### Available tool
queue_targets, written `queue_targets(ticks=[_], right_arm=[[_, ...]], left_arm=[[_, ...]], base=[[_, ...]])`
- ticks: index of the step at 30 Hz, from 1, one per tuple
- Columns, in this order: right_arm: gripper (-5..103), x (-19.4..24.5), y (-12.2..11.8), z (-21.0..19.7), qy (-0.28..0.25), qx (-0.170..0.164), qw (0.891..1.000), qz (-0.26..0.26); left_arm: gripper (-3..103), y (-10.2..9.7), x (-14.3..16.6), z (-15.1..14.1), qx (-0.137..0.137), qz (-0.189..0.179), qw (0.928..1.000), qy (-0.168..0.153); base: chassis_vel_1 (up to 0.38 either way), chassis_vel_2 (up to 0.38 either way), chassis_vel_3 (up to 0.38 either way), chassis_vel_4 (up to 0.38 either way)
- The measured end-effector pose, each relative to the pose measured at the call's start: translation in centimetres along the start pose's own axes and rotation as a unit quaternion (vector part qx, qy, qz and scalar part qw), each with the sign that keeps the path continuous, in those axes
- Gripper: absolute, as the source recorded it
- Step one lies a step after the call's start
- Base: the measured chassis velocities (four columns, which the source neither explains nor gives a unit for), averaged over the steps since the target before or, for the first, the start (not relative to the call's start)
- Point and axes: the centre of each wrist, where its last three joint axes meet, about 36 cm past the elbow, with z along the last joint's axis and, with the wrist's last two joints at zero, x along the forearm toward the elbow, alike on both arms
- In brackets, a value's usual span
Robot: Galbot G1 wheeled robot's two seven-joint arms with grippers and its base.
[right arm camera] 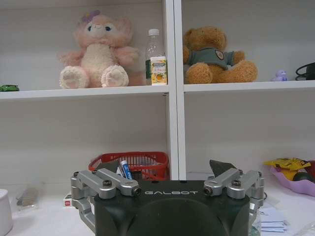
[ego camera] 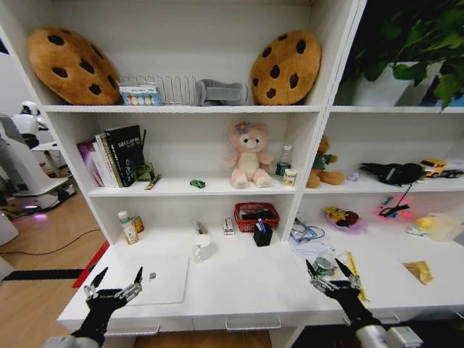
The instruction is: Organize the objects on the table.
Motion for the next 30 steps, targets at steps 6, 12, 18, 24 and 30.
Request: queue_targets(ticks=[6, 12, 18, 24, 30], right_arm=[[100, -0.6, -0.1, 0.6, 0.003, 0.0, 1.0, 0.017], [100, -1.0, -0.3, 0.8, 0.004, -0.005, 1.0, 0.02], [100, -1.7, -0.1, 0.8, -0.005, -0.008, 1.0, 0.014], [100, -2.8, -0.2, 0.9, -0.011, -0.017, 1.0, 0.011], [100, -3.2, -0.5, 1.2, -0.005, -0.015, 1.0, 0.002]], left_arm=[[100, 0.0, 0.0, 0.0, 0.0, 0.0, 1.0, 0.0], [100, 0.0, 0.0, 0.0, 0.0, 0.0, 1.0, 0.0], [100, 0.0, 0.0, 0.0, 0.0, 0.0, 1.0, 0.0], [100, 0.0, 0.0, 0.0, 0.0, 0.0, 1.0, 0.0], [100, 0.0, 0.0, 0.0, 0.0, 0.0, 1.0, 0.0]], base=[[-0.038, -0.03, 0.048, 0.04], [-0.174, -0.155, 0.161, 0.166], [-0.15, -0.167, 0.161, 0.173], [-0.014, -0.025, 0.021, 0.01], [0.03, 0.032, -0.021, -0.023]])
